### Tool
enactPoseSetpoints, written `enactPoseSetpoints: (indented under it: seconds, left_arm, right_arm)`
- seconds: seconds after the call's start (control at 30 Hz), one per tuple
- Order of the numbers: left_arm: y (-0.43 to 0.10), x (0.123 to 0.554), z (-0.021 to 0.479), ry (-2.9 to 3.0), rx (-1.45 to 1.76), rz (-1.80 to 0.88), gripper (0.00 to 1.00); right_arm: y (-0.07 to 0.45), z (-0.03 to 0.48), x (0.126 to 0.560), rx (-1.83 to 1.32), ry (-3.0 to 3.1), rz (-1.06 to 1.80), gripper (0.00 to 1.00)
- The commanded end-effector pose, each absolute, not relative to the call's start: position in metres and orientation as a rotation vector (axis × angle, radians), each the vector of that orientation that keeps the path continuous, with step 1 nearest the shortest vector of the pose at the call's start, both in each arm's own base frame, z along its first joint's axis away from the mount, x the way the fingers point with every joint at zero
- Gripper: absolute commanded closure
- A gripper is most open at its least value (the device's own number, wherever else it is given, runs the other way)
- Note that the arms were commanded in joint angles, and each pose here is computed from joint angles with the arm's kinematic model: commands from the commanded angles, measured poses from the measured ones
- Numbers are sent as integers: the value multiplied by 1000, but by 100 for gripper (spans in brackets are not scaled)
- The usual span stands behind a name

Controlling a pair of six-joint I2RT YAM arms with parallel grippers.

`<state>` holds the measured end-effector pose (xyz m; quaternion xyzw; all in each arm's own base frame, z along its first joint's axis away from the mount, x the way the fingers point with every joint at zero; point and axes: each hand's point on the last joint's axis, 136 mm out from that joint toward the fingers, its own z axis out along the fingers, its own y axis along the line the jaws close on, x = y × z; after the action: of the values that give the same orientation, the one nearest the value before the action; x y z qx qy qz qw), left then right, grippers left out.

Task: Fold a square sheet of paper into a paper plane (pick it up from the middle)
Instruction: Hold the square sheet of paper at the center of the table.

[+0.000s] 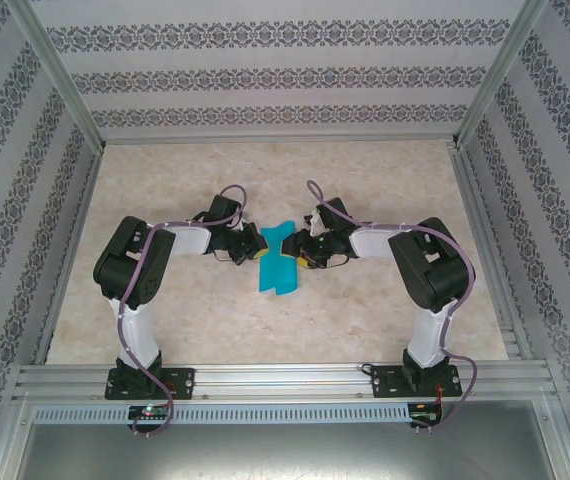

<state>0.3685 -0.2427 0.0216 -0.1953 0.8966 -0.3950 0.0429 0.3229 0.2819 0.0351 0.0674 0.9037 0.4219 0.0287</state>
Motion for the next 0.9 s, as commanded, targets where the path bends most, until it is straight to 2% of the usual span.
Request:
enactPoseSetpoints:
  seconds: [0.0,0.2,0.4,0.53,0.87]
  left_arm:
    - [-237,350,-2,2872,-605,-1074,100]
    - [-242,348,-3,2882,-588,-1075,100]
    - [-250,349,2,2876,-562,-1089,100]
    - [-252,350,4,2868,-557,-1098,100]
    - [-261,358,25,2803,-520,-1175,100]
  right_arm:
    - [266,41,315,226,2855,1154,44]
    - [240,52,305,170,2903,901,32]
    - [237,55,308,53,2929,606,27]
    - [247,55,310,-19,2925,520,23]
    - [258,33,311,-90,2967,456,32]
